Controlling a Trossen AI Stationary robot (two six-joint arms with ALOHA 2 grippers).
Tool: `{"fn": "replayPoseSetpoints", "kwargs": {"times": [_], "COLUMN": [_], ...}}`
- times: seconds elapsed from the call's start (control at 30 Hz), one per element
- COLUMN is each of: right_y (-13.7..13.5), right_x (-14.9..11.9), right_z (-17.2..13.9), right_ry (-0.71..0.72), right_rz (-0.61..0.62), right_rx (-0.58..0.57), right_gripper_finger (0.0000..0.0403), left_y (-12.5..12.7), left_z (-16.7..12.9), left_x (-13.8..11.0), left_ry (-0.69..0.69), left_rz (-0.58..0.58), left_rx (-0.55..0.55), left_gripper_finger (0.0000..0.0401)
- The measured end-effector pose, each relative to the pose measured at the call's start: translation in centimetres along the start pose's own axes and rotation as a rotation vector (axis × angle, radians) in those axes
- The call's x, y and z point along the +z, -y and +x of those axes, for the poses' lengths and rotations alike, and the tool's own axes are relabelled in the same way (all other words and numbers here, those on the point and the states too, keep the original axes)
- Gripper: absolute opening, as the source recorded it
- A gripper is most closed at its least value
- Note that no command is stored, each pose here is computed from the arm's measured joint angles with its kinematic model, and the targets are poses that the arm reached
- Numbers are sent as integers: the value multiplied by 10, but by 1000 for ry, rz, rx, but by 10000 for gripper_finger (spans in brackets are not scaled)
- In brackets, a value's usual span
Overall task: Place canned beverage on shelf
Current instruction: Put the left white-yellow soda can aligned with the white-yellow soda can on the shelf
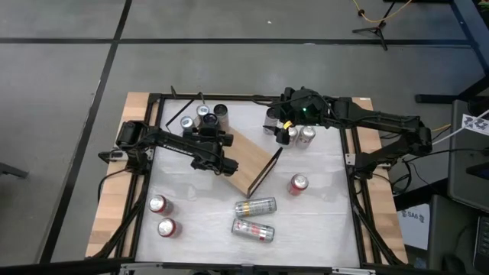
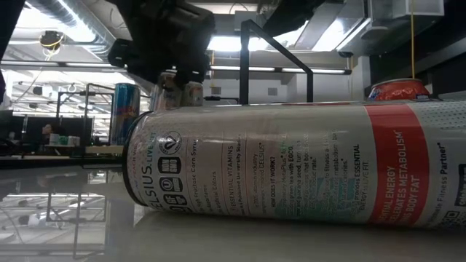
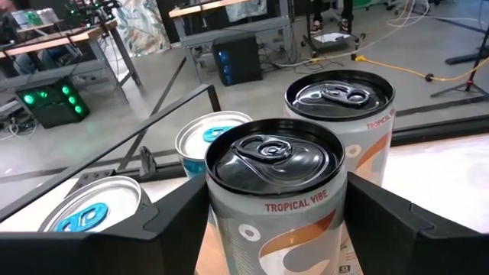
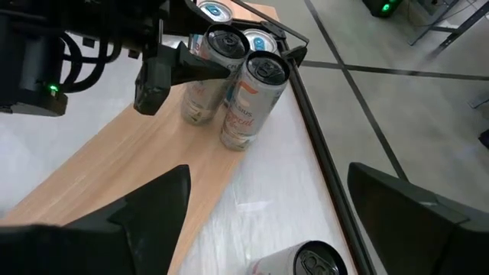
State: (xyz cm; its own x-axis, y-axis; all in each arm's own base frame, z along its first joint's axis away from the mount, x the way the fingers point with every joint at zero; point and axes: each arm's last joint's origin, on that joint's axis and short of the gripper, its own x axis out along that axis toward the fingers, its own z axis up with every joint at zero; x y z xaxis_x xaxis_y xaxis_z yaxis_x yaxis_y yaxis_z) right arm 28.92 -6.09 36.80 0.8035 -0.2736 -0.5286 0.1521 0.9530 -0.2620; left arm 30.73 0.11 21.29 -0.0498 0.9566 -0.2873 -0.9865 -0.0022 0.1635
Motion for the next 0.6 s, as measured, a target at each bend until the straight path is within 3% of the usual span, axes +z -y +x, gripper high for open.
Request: {"fn": "replayPoseSetpoints", "kwargs": {"times": [0.6], "right_y": [0], "right_x": [0], "right_z": [0], "right_ry": [0], "right_rz": [0], "right_rx": [0], "right_gripper_finger": [349], "left_y": [0], "left_z": [-3], "left_x": [-2], "left_ry": [-27], "left_rz": [4], "left_rx": [-1], "left_gripper_finger": [275]}}
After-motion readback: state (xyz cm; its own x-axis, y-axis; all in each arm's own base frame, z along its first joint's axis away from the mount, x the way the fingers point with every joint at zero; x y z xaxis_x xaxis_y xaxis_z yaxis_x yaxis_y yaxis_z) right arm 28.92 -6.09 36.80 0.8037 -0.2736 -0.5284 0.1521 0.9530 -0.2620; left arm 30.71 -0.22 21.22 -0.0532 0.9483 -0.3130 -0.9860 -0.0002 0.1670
